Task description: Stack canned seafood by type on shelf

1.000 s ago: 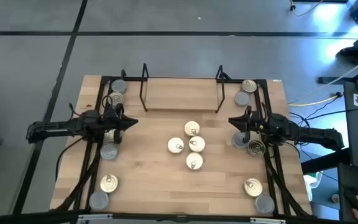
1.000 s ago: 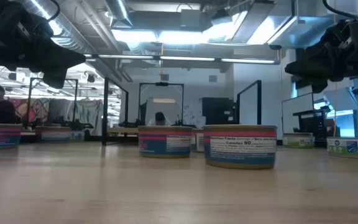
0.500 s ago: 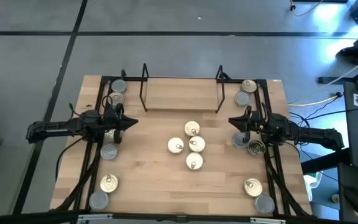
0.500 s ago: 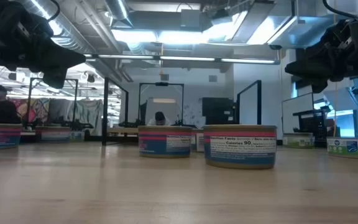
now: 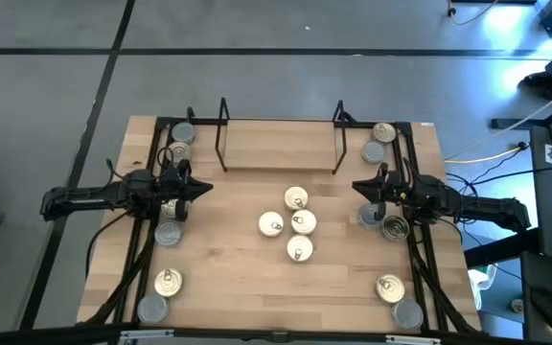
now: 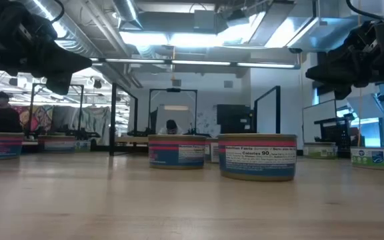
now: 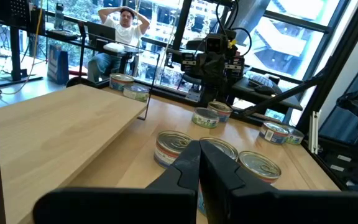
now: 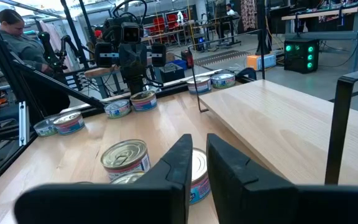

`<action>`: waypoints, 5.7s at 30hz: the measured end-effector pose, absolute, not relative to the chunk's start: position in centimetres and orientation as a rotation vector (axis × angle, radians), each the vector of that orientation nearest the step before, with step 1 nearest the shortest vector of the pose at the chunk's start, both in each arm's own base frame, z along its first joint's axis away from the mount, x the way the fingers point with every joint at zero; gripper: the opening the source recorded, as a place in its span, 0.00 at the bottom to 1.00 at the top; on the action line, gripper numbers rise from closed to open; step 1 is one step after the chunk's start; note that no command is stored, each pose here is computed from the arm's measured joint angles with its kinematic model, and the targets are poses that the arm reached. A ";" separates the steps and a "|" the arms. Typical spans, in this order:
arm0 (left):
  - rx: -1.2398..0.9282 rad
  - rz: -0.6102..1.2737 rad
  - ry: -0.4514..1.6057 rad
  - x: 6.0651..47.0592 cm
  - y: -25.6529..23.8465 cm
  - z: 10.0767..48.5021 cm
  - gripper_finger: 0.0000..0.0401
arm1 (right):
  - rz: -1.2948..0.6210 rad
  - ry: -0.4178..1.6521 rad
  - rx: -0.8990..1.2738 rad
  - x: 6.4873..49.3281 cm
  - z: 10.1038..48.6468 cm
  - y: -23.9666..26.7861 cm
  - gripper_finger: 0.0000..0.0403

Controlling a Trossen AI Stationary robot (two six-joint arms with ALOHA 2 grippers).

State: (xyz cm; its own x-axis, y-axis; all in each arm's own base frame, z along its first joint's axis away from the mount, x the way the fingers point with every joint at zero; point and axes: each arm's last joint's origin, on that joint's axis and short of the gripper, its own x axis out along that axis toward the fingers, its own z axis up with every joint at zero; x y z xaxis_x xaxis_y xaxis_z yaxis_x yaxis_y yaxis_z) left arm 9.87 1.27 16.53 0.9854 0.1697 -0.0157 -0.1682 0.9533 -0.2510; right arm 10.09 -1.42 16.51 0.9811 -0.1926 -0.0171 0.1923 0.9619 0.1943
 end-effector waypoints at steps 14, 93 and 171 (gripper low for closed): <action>-0.255 0.171 -0.006 9.9 1.3 16.5 0.01 | -0.195 -0.002 0.196 10.1 16.5 -1.4 0.11; -0.032 0.099 0.178 20.7 0.8 23.8 0.01 | -0.265 -0.013 0.166 10.0 16.6 -1.6 0.11; -0.202 0.075 0.675 28.4 -1.3 10.8 0.62 | 0.297 0.555 -0.190 35.1 17.6 3.7 0.43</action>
State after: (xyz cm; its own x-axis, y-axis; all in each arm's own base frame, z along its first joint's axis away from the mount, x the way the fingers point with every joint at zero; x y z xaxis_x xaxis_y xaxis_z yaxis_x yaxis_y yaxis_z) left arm 28.36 -1.29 10.81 0.7789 0.0039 -0.6271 -0.1347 0.9777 -0.1612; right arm 35.11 3.72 17.55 0.8089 0.2250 -0.5432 -0.3269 0.9400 -0.0974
